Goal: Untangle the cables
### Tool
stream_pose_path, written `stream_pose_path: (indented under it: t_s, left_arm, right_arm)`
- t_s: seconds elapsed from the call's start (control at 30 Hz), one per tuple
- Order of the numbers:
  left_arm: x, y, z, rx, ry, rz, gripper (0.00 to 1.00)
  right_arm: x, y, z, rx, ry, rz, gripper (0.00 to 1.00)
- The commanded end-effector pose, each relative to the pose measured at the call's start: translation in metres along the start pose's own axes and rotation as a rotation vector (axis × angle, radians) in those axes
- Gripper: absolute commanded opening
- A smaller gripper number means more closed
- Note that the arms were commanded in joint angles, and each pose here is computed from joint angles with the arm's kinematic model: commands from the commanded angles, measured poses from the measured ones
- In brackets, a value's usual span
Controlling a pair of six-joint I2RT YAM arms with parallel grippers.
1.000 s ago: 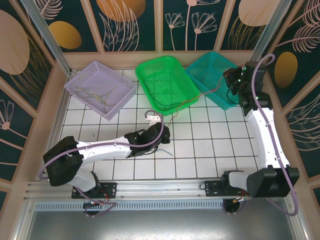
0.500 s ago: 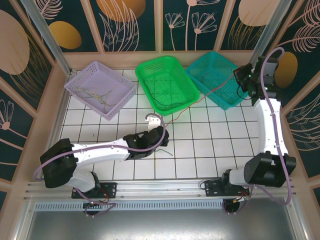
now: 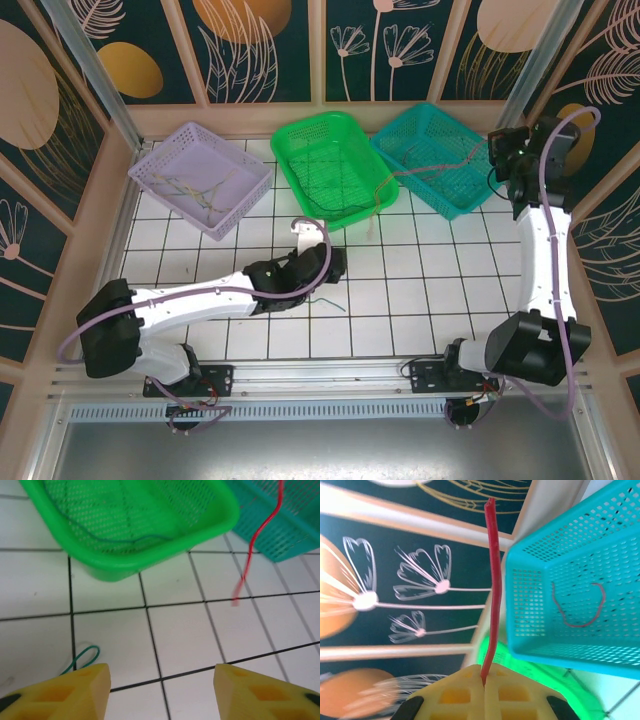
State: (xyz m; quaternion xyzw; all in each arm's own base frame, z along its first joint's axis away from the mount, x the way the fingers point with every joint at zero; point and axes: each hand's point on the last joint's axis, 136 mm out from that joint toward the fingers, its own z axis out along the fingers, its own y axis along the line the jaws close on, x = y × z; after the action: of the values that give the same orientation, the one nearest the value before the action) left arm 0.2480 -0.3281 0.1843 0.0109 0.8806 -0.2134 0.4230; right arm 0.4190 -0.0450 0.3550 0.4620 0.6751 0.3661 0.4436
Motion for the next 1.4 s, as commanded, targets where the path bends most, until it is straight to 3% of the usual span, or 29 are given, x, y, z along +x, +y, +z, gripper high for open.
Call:
stream_pose_path:
  t_s: [0.0, 0.27, 0.47, 0.8, 1.07, 1.2, 1.37]
  left_arm:
    - [-0.047, -0.018, -0.029, 0.073, -0.110, -0.103, 0.64]
    - [-0.074, -0.011, -0.070, 0.173, -0.188, -0.242, 0.62]
    - [-0.057, 0.002, -0.068, 0.170, -0.158, -0.257, 0.58]
    - [-0.043, 0.000, -0.058, 0.177, -0.114, -0.259, 0.53]
    - [-0.034, 0.005, -0.053, 0.169, -0.101, -0.273, 0.51]
    - [-0.032, 0.008, -0.051, 0.155, -0.099, -0.271, 0.51]
    - [-0.030, 0.010, -0.050, 0.149, -0.096, -0.278, 0.50]
  right_arm:
    - [-0.010, 0.021, -0.004, -0.116, -0.030, 0.191, 0.00]
    - [-0.047, 0.010, -0.003, -0.124, -0.234, 0.460, 0.00]
    - [-0.067, -0.026, 0.009, -0.058, -0.415, 0.674, 0.00]
    - [-0.094, -0.080, 0.037, 0.158, -0.657, 0.747, 0.00]
    - [-0.122, -0.094, 0.054, 0.260, -0.825, 0.592, 0.00]
    - [-0.115, -0.088, 0.087, 0.327, -0.809, 0.424, 0.00]
    - [-0.079, -0.101, 0.125, 0.477, -0.740, 0.259, 0.00]
